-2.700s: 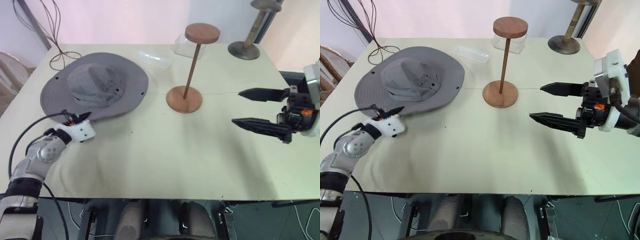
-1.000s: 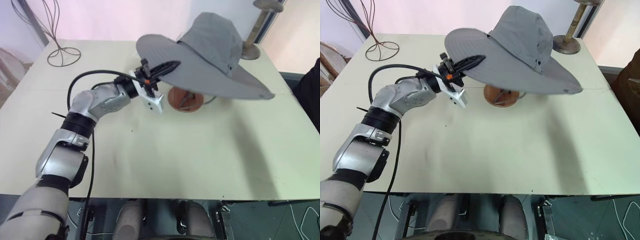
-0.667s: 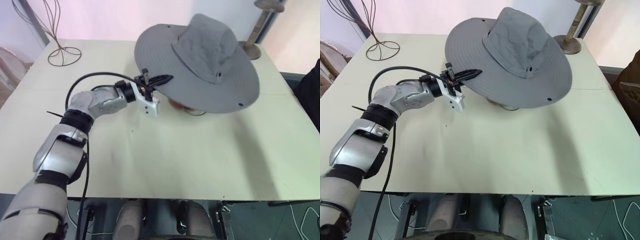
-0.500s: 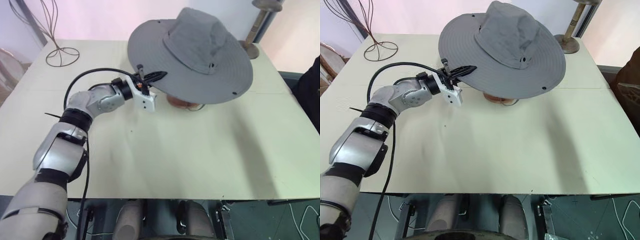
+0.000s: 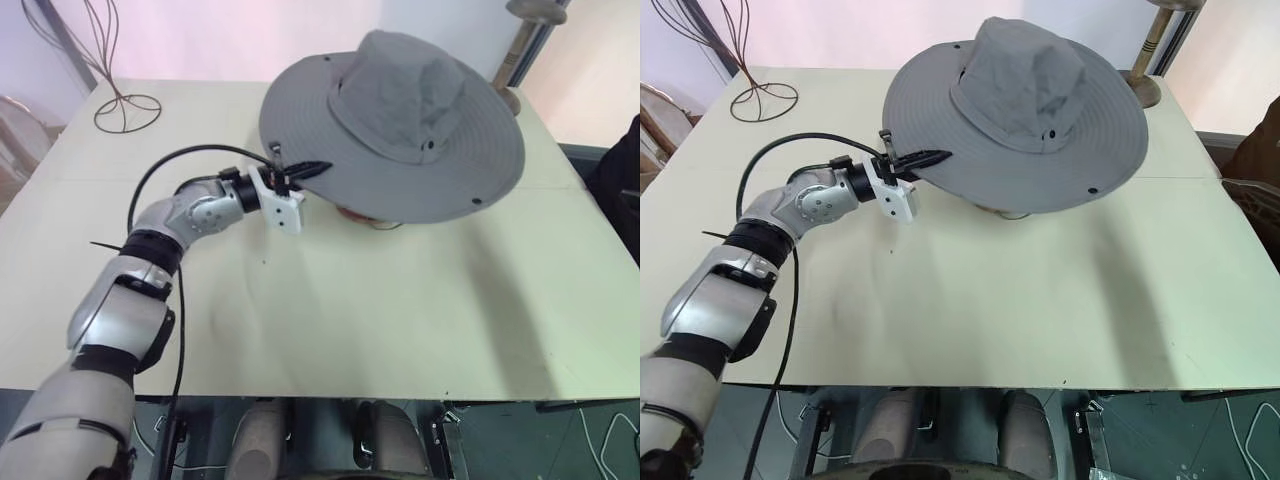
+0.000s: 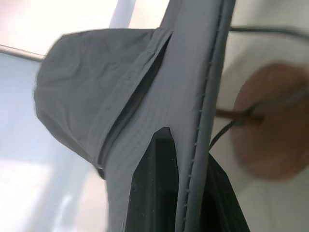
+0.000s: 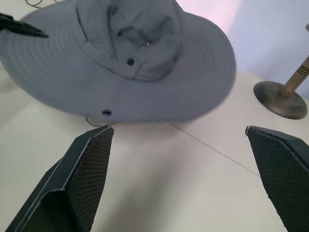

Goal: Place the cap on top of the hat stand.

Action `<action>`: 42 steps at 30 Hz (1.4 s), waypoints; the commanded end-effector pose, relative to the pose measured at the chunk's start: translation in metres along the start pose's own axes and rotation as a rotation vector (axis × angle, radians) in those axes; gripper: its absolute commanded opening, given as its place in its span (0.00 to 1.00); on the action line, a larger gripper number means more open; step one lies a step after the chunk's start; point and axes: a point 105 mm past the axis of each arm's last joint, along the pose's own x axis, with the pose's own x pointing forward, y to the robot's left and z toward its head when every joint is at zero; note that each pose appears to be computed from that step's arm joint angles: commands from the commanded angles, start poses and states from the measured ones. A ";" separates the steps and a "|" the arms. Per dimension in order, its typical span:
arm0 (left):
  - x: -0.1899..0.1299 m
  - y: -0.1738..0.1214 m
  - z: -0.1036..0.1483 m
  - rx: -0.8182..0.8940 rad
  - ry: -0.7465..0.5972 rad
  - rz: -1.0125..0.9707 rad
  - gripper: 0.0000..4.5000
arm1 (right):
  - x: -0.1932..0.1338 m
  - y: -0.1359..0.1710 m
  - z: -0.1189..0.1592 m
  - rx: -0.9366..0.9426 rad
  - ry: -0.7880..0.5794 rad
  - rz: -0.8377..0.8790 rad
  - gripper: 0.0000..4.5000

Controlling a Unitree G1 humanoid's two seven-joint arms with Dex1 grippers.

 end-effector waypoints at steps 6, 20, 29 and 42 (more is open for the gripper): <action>-0.004 0.015 0.007 -0.050 -0.041 0.028 0.88 | 0.001 0.000 0.010 -0.041 -0.019 0.004 1.00; -0.061 0.039 0.023 -0.147 -0.056 -0.025 0.99 | 0.012 -0.006 0.012 -0.044 -0.021 0.045 1.00; -0.135 0.012 -0.001 -0.480 0.241 -0.262 0.99 | 0.023 -0.015 0.011 -0.054 -0.012 0.085 1.00; -0.190 0.134 0.002 -1.187 0.239 -0.097 0.99 | 0.040 -0.024 0.010 -0.066 0.071 0.222 1.00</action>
